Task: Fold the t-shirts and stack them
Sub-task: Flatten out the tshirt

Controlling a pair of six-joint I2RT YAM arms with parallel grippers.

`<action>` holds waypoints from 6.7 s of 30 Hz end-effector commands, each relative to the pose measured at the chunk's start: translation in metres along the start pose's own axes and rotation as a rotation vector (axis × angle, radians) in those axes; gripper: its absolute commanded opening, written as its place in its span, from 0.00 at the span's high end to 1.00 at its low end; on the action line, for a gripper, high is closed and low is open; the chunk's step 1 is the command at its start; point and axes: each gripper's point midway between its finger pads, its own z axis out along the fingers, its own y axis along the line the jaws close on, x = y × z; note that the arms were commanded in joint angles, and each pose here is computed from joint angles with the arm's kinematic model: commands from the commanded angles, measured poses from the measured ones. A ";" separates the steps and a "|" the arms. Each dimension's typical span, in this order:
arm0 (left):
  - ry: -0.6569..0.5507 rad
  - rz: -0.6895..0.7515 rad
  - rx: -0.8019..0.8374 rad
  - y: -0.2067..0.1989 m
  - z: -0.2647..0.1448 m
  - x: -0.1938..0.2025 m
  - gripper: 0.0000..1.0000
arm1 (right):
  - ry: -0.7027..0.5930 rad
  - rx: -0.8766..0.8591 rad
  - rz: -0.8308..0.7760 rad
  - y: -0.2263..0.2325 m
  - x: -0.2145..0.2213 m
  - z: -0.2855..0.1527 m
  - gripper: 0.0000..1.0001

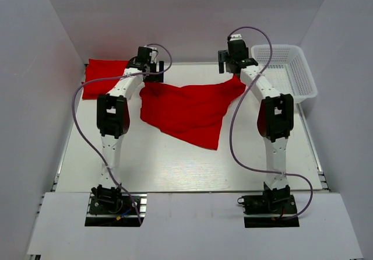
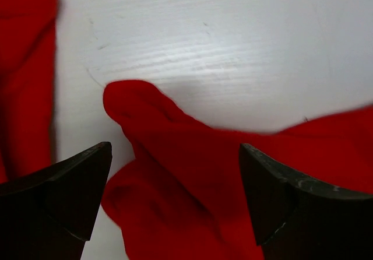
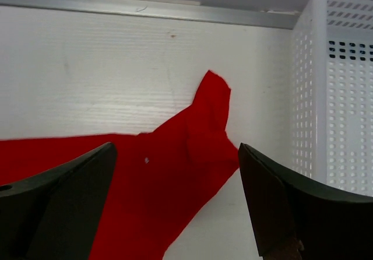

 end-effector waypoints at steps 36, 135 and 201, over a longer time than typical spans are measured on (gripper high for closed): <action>0.129 0.576 0.144 -0.155 -0.156 0.188 0.05 | 0.290 -0.446 0.227 0.028 0.206 -0.254 0.10; -0.631 -0.189 -0.291 0.000 -0.425 -0.095 1.00 | -0.387 0.337 0.324 -0.127 -0.001 -0.324 1.00; 0.011 -0.213 -0.217 0.053 -0.010 0.003 0.65 | -0.088 0.471 0.022 -0.115 -0.024 -0.016 0.96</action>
